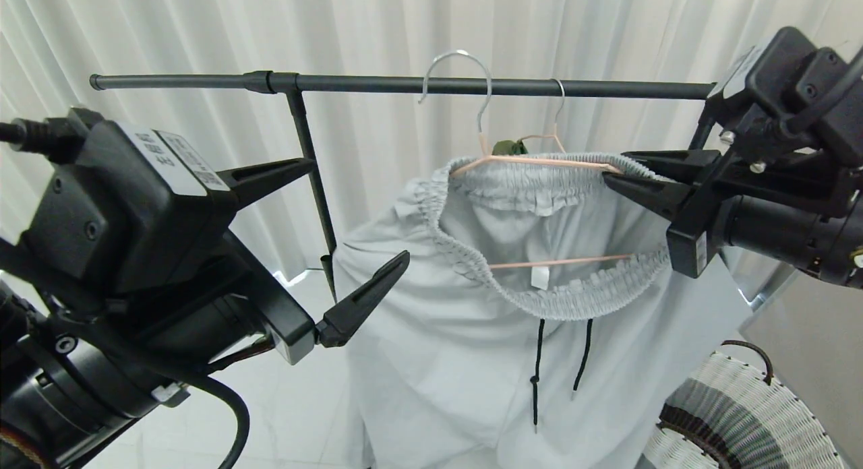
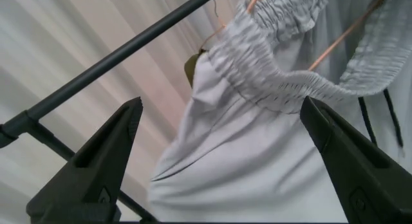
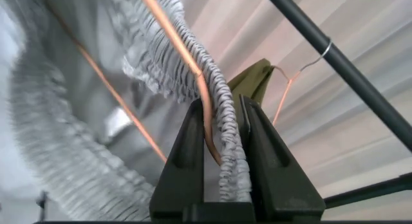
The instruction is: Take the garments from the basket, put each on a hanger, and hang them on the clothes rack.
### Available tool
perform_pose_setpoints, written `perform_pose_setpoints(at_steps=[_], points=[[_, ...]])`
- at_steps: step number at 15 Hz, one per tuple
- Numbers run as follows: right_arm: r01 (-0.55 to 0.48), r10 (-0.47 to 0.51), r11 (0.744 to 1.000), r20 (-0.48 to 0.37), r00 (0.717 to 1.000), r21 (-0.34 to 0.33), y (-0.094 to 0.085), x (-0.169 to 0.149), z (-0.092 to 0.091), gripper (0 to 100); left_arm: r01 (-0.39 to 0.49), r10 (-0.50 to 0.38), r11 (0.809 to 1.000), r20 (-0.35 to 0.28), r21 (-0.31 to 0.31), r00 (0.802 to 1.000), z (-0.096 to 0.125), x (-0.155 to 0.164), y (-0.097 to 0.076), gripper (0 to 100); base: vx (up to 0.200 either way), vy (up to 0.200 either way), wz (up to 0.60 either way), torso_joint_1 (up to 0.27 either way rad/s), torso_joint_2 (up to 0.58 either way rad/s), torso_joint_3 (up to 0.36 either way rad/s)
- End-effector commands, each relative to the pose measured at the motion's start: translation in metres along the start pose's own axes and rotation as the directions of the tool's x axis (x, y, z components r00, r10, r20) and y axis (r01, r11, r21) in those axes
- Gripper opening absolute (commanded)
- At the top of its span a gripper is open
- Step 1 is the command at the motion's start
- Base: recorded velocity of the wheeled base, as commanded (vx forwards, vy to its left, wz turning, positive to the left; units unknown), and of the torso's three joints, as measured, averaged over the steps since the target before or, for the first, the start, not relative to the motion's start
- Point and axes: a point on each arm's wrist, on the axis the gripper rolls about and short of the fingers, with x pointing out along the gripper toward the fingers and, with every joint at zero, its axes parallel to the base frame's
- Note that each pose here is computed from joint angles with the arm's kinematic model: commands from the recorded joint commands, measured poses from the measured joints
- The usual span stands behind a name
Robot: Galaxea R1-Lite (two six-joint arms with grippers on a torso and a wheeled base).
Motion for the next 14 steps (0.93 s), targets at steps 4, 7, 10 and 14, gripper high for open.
perform_pose_setpoints(at_steps=[4, 7, 10, 14], points=[[0.006, -0.003, 0.997, 0.037, 0.999, -0.072, -0.008, -0.012, 0.003, 0, -0.033, 0.033, 0.999, -0.041, 0.0, 0.999, -0.01, -0.008, 0.005, 100, 0.0, 0.0, 0.0, 0.0, 0.0, 0.0], [-0.002, 0.008, 0.993, 0.046, 0.999, -0.118, -0.01, -0.012, 0.002, 0, -0.061, 0.062, 0.998, -0.094, 0.009, 0.994, -0.023, -0.012, 0.009, 100, 0.0, 0.0, 0.0, 0.0, 0.0, 0.0], [0.032, -0.025, 0.989, 0.05, 0.998, -0.142, -0.02, -0.017, 0.001, 0, -0.09, 0.09, 0.996, -0.176, 0.01, 0.98, -0.042, -0.017, 0.012, 100, 0.0, 0.0, 0.0, 0.0, 0.0, 0.0], [0.095, -0.084, 0.987, 0.088, 0.993, -0.131, -0.031, -0.033, 0.005, 0, -0.114, 0.106, 0.993, -0.223, -0.025, 0.969, -0.053, -0.017, 0.014, 100, 0.0, 0.0, 0.0, 0.0, 0.0, 0.0]])
